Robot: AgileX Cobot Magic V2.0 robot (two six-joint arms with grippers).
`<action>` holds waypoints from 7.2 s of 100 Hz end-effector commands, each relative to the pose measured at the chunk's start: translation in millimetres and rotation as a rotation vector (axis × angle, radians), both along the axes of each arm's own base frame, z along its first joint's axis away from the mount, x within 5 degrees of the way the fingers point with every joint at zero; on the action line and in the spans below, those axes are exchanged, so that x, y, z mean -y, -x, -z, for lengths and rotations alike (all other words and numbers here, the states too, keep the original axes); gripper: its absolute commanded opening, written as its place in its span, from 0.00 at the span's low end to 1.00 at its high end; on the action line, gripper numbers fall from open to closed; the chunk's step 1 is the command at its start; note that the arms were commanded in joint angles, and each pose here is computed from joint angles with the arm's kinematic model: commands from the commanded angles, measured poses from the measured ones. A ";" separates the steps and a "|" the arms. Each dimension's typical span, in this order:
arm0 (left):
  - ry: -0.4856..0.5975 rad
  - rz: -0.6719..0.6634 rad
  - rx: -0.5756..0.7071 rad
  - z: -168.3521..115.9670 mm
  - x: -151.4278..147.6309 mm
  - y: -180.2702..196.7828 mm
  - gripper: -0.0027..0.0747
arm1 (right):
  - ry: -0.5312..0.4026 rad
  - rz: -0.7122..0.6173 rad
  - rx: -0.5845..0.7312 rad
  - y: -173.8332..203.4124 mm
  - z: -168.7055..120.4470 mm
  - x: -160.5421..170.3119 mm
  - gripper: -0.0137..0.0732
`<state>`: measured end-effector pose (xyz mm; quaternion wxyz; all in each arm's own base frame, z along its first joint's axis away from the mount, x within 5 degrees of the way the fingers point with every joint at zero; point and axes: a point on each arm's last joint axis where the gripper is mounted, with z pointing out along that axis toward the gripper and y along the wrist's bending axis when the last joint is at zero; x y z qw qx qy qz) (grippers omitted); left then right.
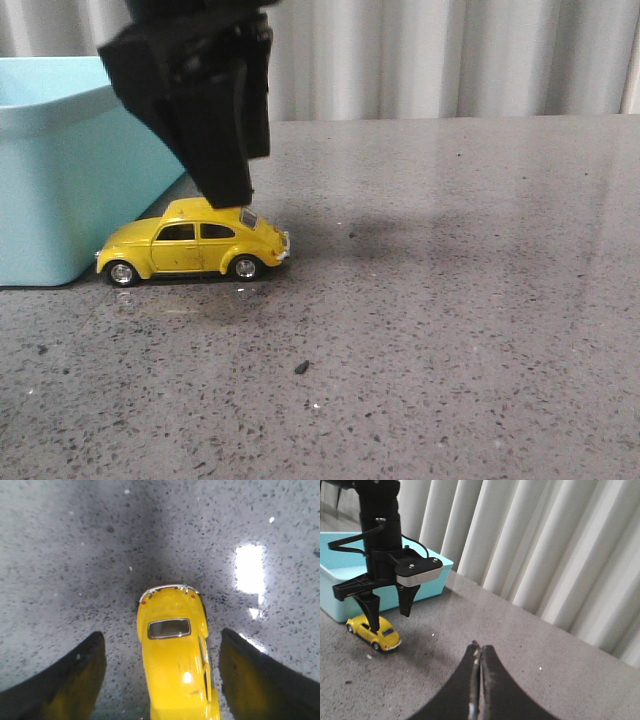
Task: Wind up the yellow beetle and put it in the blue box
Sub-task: 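Close the left gripper around the car's body, then lift the car up with the left gripper, then carry the car over the blue box and lower it inside, then open the left gripper to drop the car into the box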
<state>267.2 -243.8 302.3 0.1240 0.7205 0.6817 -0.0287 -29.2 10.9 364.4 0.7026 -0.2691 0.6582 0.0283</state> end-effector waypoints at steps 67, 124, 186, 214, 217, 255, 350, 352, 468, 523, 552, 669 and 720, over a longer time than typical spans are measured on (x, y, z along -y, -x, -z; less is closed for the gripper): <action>0.047 -0.130 -0.008 4.8 -13.3 -27.5 0.74 | 0.001 0.002 0.027 -1.2 -7.1 0.1 0.11; 0.057 -0.181 -0.132 6.9 -12.2 -19.1 0.74 | -0.004 0.000 0.025 -1.1 -7.2 -0.1 0.11; 0.106 -0.230 -0.092 -14.0 -17.3 -11.7 0.74 | -0.008 -0.005 0.024 -0.9 -7.3 -0.5 0.11; 0.144 -0.227 -0.066 -33.4 -24.0 -2.1 0.74 | -0.007 -0.007 -0.011 -8.2 2.6 -2.5 0.11; 0.143 -0.227 -0.068 -32.8 -24.1 -2.0 0.74 | -0.011 -0.012 -0.017 -8.8 3.7 -3.1 0.11; -0.001 -0.231 -0.053 3.8 -33.6 -7.1 0.74 | -0.041 -0.039 -0.025 -8.0 3.5 -5.4 0.11; 0.056 -0.247 -0.045 24.1 -20.7 -20.0 0.29 | -0.061 -0.028 0.015 -9.1 0.0 -4.6 0.11; 0.055 -0.247 -0.046 24.1 -20.8 -19.9 0.26 | -0.062 -0.028 0.015 -9.4 0.3 -4.6 0.11; 0.374 -0.930 0.398 -144.3 -120.6 -70.4 0.01 | -0.067 -0.025 0.018 -11.0 1.3 -4.7 0.11; 0.269 -1.484 0.011 -51.6 -204.9 -112.3 0.01 | -0.084 -0.016 0.052 -11.2 -2.1 -3.8 0.11; 0.228 -1.493 -0.122 -8.8 -196.8 -134.4 0.01 | -0.084 -0.016 0.052 -11.2 -2.1 -3.8 0.11; 0.890 -1.298 0.231 -165.3 -171.2 -86.1 0.50 | -0.060 -0.029 0.002 -10.9 2.9 -5.1 0.11; 0.995 -0.778 0.453 -227.3 -138.1 108.0 0.25 | -0.082 -0.047 -0.002 -10.1 2.3 -6.6 0.11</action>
